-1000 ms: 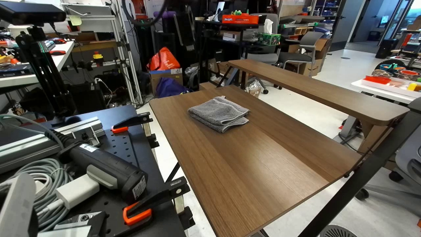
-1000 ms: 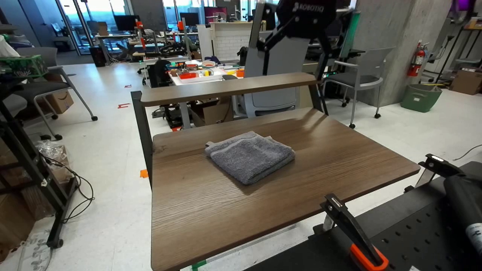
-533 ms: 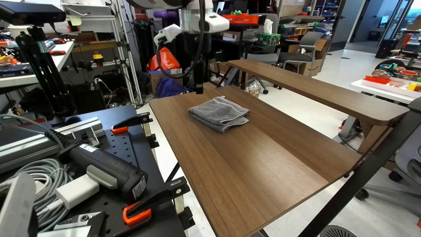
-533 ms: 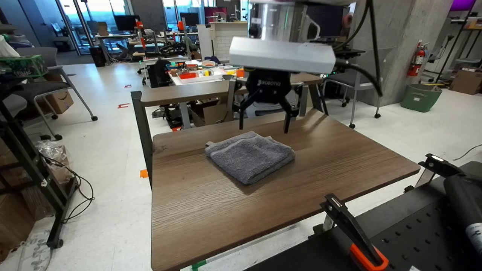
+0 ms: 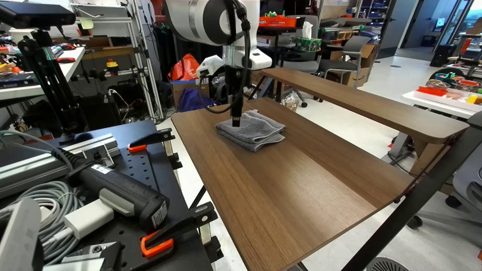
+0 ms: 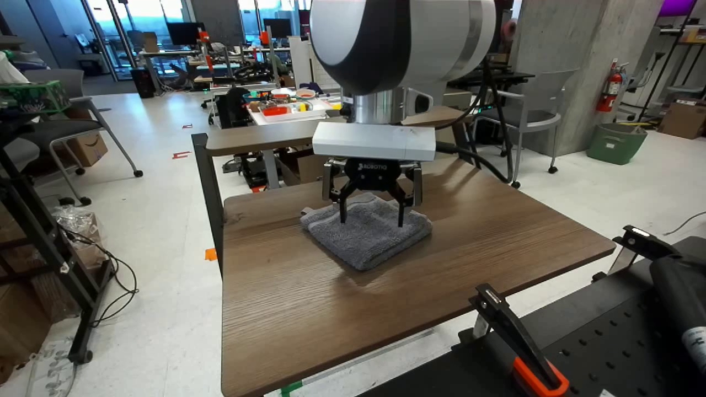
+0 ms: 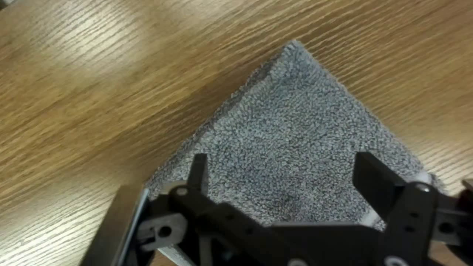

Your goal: Move the cloth on the table

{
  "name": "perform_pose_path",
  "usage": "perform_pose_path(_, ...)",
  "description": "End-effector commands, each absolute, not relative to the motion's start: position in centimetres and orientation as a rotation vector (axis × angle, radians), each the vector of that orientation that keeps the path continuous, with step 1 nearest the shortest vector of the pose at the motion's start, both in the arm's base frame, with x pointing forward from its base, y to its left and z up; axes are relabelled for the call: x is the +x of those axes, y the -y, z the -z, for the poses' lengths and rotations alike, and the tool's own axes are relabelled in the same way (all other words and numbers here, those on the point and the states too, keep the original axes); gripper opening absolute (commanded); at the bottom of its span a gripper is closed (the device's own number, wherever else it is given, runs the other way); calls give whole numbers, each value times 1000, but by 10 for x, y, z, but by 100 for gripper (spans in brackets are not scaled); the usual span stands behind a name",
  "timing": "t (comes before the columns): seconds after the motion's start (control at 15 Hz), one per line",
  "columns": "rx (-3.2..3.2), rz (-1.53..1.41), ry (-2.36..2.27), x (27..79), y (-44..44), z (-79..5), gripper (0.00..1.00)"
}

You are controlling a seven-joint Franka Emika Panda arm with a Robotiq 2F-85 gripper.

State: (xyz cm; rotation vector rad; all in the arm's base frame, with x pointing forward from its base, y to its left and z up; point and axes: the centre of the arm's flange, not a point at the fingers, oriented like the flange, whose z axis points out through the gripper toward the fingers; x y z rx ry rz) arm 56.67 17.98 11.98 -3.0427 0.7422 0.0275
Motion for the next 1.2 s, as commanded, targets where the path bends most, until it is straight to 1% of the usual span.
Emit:
perform_pose_path(0.0, -3060, -72, -767, 591, -181, -101, 100)
perform_pose_path(0.53, -3065, -128, -886, 592, -147, -72, 100)
perform_pose_path(0.93, -3033, -139, -1053, 579, -95, -64, 100)
perform_pose_path(1.13, -2977, -183, -1180, 567, -54, -55, 100)
